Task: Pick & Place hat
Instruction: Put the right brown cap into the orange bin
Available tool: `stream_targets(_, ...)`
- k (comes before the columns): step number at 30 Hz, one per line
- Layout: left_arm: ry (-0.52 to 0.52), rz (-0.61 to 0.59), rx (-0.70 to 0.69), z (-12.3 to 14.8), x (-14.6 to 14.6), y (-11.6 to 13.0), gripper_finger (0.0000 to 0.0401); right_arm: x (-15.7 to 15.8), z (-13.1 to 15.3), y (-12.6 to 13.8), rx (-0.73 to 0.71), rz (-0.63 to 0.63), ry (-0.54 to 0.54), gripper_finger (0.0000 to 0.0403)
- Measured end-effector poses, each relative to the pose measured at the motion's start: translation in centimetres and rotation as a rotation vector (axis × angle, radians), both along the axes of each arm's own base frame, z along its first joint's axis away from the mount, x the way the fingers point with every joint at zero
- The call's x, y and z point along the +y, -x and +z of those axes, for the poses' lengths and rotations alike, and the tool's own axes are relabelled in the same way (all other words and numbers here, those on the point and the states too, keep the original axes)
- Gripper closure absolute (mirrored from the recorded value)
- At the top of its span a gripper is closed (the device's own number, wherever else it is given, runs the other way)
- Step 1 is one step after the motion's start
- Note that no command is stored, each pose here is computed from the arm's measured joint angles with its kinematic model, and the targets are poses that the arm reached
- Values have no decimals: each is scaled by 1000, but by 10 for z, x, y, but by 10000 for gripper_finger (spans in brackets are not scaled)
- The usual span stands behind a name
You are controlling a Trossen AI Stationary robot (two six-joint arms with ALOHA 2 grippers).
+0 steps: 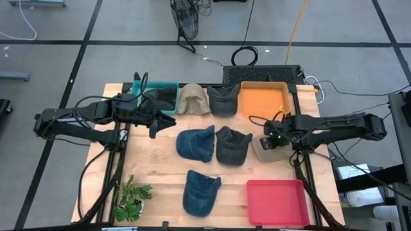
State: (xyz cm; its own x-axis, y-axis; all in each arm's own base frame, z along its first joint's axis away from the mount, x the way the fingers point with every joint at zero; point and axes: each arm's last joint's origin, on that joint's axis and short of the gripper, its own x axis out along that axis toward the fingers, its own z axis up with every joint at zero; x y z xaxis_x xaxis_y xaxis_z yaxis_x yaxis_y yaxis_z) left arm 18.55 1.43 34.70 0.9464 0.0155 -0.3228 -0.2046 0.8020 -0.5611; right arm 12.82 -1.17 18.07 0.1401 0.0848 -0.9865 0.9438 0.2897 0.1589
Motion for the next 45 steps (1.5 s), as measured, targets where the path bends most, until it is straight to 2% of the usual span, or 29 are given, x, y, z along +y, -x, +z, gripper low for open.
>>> stream_targets(3, 16, 6, 0, 0, 0, 0, 284, 2, -8, -2, -22, 3, -38, 266)
stream_targets(8, 23, 9, 0, 0, 0, 0, 284, 3, -8, -1, -34, 4, -32, 296)
stream_targets(18, 14, 5, 1, 0, 0, 0, 284, 4, -2, 1, -81, 36, -48, 391)
stream_targets(26, 5, 9, 1, 0, 0, 0, 284, 4, 28, 2, -203, 14, -33, 400)
stream_targets(31, 13, 13, -2, 0, 0, 0, 284, -1, 65, -7, -340, -11, 88, 401)
stream_targets(39, -19, 22, -53, 5, 1, -1, 284, -27, 129, -37, -544, -37, 413, 402)
stream_targets(45, -77, 13, -98, 9, 2, -3, 284, -65, 155, -55, -519, 4, 676, 402)
